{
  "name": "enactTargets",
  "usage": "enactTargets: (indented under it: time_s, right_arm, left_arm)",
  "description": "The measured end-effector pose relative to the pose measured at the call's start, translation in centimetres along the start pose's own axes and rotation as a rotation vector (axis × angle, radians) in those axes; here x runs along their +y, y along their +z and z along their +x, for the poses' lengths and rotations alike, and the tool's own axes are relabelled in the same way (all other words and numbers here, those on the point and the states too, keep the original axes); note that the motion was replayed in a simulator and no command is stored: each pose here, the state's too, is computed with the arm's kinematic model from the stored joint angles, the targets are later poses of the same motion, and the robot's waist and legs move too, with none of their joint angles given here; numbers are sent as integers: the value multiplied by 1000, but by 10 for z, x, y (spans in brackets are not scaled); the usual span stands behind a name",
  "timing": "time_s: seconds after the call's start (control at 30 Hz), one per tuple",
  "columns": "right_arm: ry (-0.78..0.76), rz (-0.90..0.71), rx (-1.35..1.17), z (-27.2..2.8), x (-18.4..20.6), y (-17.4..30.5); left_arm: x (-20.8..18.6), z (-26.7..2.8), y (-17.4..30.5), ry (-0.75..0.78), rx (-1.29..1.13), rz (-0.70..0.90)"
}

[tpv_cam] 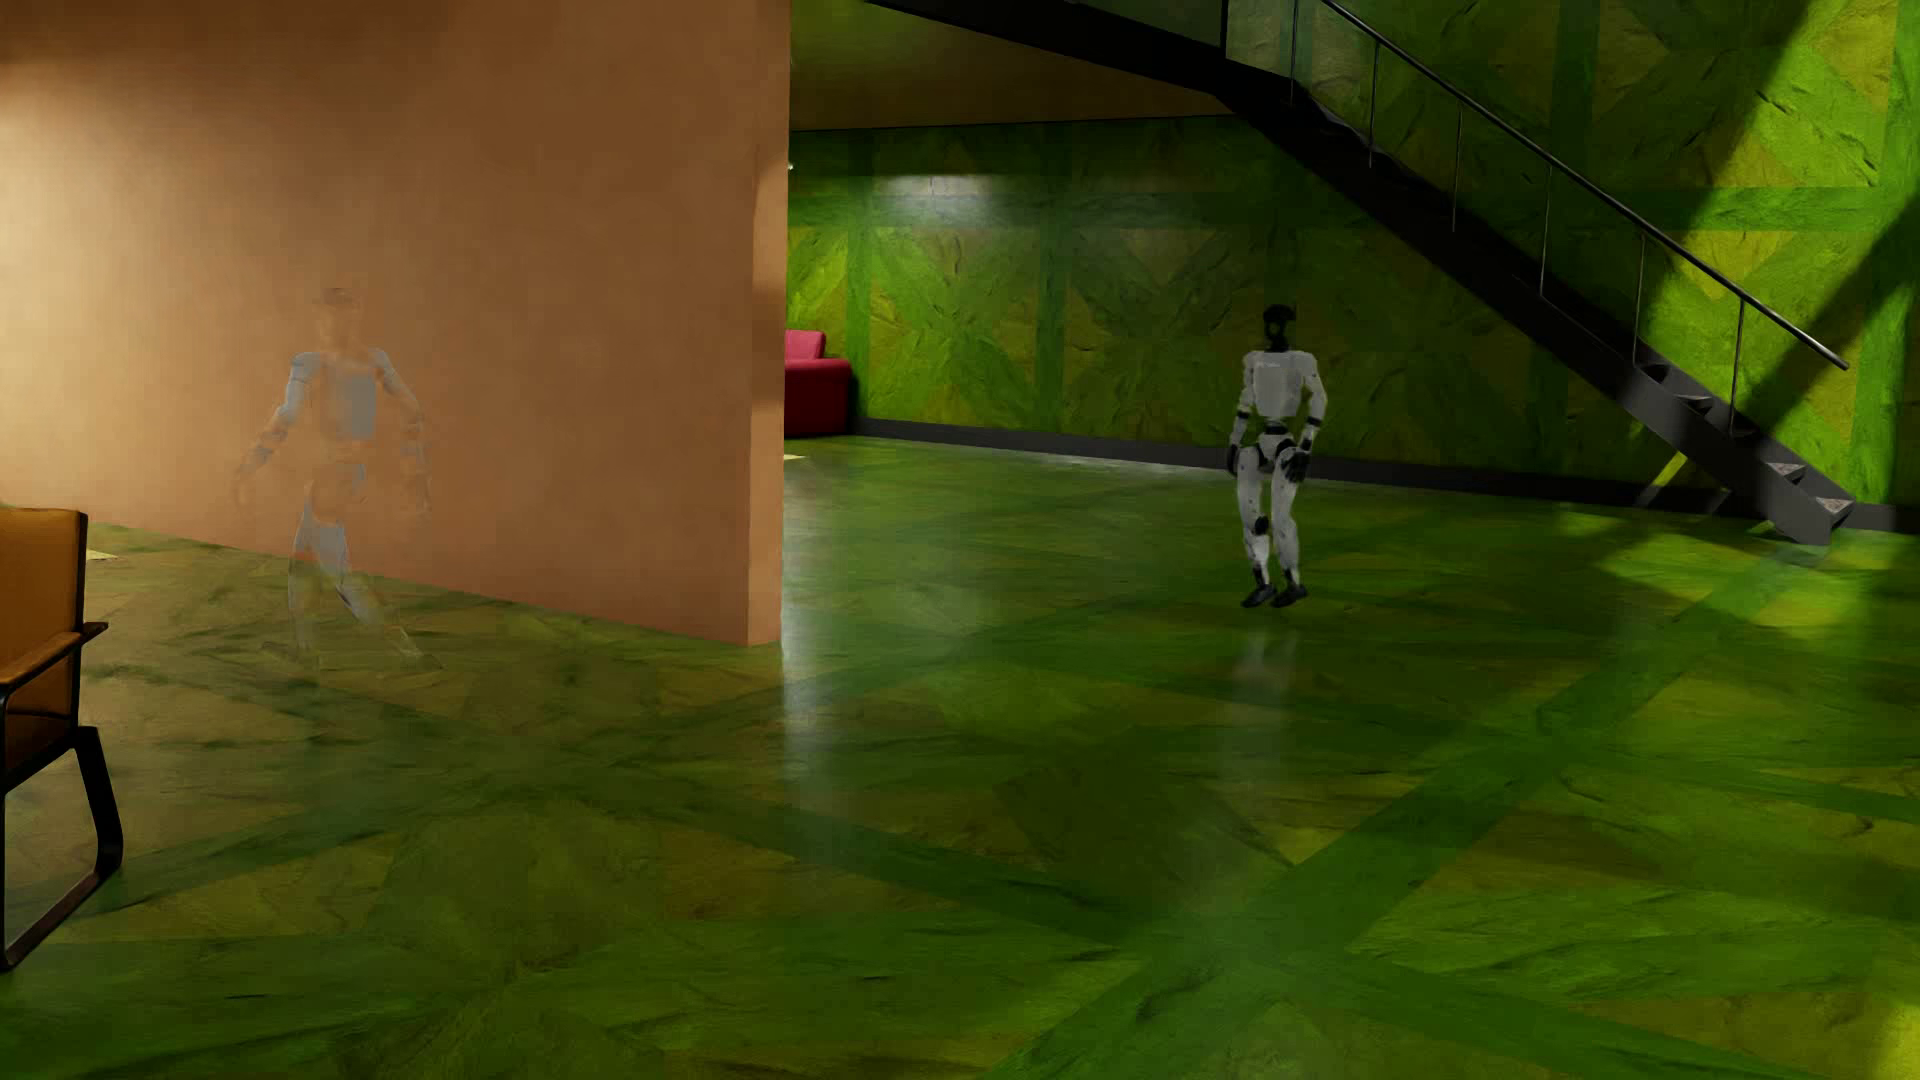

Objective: Walk around the corner

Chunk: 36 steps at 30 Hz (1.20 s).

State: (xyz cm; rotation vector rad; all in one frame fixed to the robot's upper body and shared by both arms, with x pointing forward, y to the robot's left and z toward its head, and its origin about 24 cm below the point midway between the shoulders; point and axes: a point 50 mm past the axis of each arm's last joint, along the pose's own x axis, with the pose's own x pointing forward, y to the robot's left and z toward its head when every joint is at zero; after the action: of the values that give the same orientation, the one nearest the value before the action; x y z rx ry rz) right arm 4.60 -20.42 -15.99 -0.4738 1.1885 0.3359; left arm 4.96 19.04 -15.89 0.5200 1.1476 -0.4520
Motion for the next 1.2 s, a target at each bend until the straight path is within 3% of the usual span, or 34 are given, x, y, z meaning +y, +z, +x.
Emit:
enactTargets:
  time_s: [0.2, 0.4, 0.6, 0.63, 0.77, 1.0, 1.2]
  right_arm:
    - [-19, 29, 18, -4, -4, -9]
    - [-17, 63, 58, -11, 2, -27]
    - [33, 2, 169, -16, 14, -54]
    - [28, 28, 189, -18, 15, -60]
    - [28, 11, 232, -19, 13, -68]
    - [-45, 52, -47, -5, -11, 4]
    - [-112, 19, -195, -3, -41, 48]
  left_arm:
    - [3, -2, 10, 6, -53, 8]
    - [30, -3, 56, 82, -229, -9]
    - [36, 0, 89, 72, -309, 90]
    - [43, 2, 76, 97, -261, 56]
    - [8, 5, 27, 0, -82, 71]
    - [-13, -9, -29, -44, 83, 36]
    - [-18, -16, -42, -53, 113, 18]
